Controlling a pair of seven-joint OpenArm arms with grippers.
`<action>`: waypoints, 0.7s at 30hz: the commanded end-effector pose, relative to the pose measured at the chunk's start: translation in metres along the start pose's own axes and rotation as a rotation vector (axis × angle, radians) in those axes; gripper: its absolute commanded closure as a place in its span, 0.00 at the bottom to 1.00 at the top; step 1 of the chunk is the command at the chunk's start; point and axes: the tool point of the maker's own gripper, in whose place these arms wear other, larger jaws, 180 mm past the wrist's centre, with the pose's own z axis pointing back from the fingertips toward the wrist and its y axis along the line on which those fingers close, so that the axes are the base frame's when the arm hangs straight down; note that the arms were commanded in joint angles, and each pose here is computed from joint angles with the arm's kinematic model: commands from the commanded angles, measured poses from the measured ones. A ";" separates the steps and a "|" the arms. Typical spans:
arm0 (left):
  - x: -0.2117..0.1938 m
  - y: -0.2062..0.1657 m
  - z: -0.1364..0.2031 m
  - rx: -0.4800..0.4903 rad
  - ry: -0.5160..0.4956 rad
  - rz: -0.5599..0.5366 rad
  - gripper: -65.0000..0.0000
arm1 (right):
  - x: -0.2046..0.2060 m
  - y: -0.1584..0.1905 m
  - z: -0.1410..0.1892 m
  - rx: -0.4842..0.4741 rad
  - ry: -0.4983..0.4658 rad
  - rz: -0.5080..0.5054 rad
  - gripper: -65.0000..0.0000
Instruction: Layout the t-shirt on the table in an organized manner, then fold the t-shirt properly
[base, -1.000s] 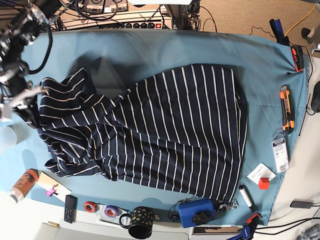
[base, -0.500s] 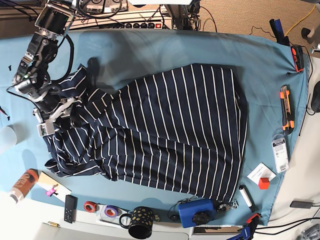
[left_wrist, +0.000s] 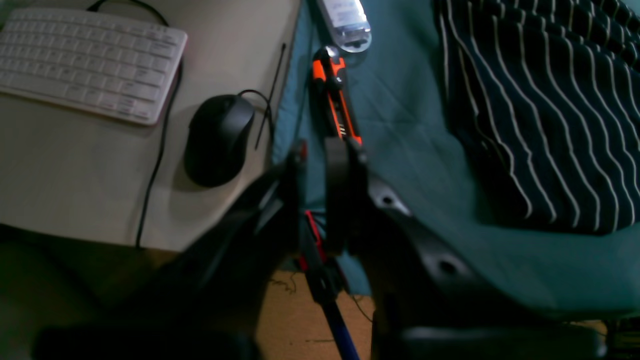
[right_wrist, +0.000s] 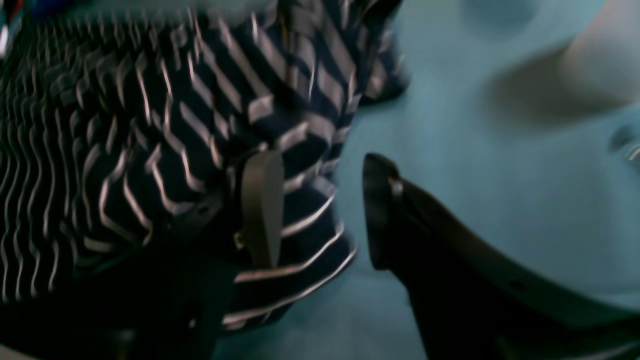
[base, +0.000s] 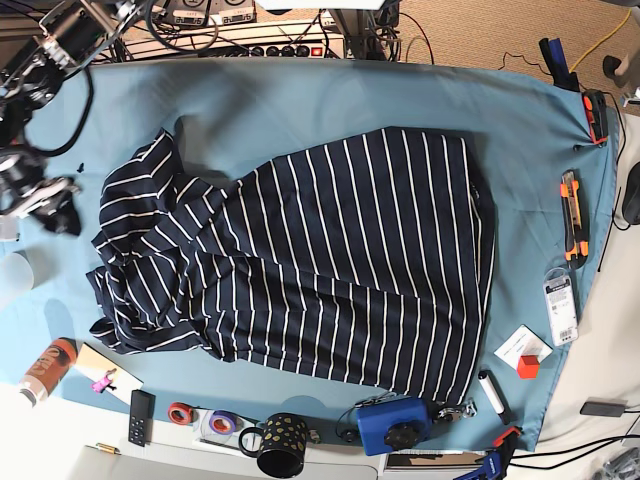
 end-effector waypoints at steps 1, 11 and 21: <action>0.013 -0.001 0.003 -0.006 -0.039 -0.028 0.91 | 0.008 -0.007 0.000 -0.017 -0.010 0.018 0.60; 0.013 -0.001 0.003 -0.006 -0.039 -0.028 0.91 | -0.056 0.020 -0.053 0.076 0.265 0.108 0.60; 0.013 -0.001 0.003 -0.005 -0.039 -0.028 0.91 | -0.063 0.015 -0.038 0.044 0.368 0.145 0.98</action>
